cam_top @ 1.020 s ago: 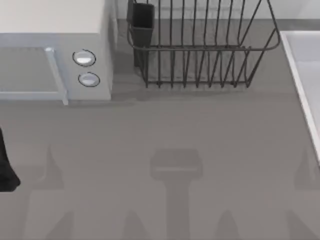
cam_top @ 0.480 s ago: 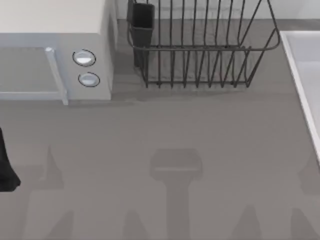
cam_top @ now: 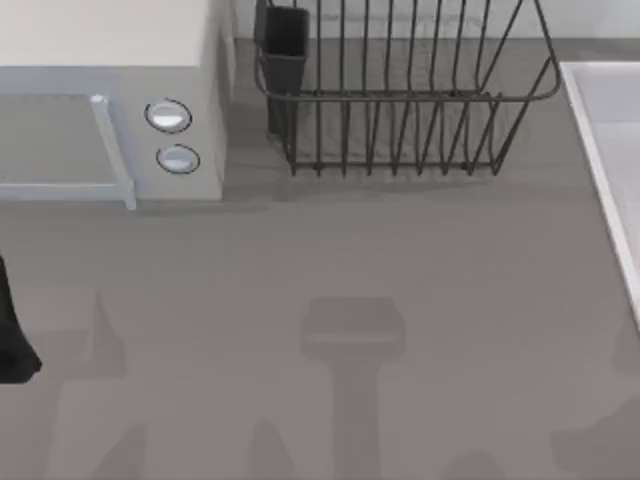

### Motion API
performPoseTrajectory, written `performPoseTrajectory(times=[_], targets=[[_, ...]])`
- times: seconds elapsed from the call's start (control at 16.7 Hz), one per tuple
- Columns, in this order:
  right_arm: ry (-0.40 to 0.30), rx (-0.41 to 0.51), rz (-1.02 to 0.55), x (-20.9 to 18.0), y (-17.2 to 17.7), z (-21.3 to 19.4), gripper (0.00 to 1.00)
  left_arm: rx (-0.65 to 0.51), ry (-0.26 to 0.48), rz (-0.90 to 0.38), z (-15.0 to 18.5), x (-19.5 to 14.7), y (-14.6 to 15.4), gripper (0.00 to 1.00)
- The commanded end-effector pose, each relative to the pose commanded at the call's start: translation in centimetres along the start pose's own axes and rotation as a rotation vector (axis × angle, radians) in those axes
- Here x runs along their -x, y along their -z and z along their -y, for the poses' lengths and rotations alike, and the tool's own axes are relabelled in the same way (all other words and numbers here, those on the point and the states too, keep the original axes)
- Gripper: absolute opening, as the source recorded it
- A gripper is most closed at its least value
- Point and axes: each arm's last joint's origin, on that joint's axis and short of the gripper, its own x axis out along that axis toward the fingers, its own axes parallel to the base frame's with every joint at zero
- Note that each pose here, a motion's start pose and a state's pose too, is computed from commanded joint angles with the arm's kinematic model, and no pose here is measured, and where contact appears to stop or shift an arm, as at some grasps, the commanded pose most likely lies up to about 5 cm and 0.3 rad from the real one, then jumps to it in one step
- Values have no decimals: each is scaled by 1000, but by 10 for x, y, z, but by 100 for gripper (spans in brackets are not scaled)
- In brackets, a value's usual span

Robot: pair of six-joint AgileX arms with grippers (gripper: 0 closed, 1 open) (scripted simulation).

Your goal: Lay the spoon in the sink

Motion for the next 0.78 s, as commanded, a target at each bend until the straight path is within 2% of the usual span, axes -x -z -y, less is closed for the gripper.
performPoseTrajectory(times=[0.24, 0.42, 0.6, 0.78], targets=[[-327, 408, -91, -16, 4, 16, 100, 0, 0, 0, 0, 0, 0, 100], [-537, 632, -68, -26, 7, 30, 100, 0, 0, 0, 0, 0, 0, 100], [-678, 799, -11, -35, 10, 45, 100, 0, 0, 0, 0, 0, 0, 100], [-753, 918, 46, -41, 11, 58, 100, 0, 0, 0, 0, 0, 0, 100]])
